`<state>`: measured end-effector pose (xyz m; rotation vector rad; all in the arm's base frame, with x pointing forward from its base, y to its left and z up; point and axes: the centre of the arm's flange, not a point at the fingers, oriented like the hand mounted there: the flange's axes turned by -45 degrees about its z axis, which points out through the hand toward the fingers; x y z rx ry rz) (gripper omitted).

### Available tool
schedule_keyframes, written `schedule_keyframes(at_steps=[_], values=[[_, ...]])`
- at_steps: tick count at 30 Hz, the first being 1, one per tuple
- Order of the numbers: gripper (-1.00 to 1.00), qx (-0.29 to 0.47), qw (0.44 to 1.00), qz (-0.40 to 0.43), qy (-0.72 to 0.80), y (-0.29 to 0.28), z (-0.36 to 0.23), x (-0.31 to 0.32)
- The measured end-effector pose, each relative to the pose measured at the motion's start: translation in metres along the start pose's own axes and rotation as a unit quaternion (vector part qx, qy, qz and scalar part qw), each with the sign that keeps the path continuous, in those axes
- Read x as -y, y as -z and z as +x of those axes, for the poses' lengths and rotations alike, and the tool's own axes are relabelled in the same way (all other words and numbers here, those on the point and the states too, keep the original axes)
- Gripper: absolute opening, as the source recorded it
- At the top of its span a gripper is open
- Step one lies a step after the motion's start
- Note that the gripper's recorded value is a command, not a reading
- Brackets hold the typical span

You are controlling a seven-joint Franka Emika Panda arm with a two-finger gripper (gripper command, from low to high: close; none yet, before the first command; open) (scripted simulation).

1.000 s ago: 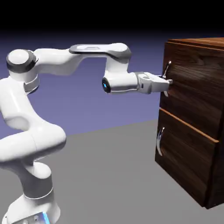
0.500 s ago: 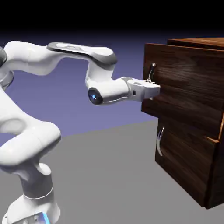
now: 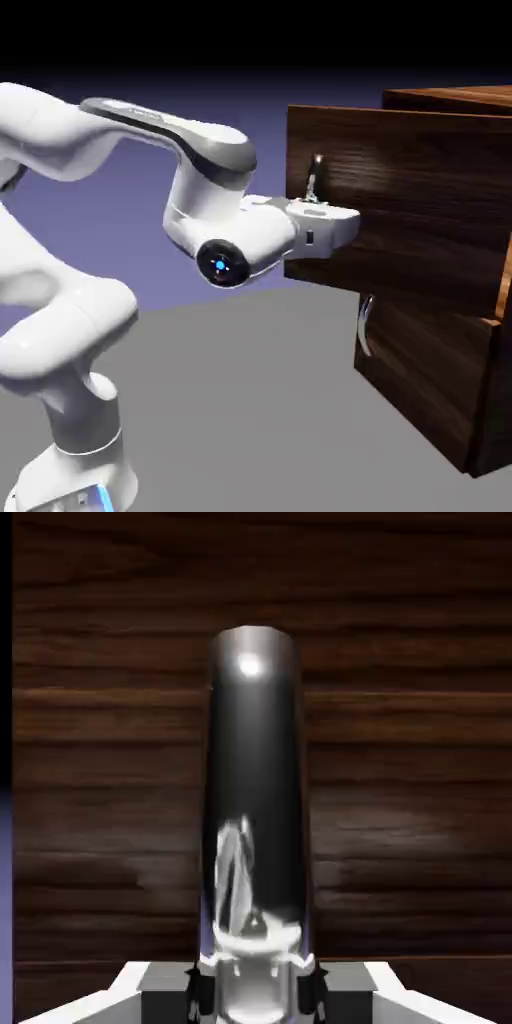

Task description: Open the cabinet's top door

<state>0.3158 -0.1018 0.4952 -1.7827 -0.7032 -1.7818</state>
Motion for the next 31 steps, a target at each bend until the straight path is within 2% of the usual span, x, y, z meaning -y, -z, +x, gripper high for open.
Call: schedule_keyframes(at_steps=[16,30,31], values=[[-1.0,0.0,0.976,0.218,0.0,0.117,0.0,-0.091],[-1.0,0.0,0.93,0.367,0.0,0.17,0.0,-0.181],[1.0,0.0,0.927,0.375,0.0,0.172,0.0,-0.187]])
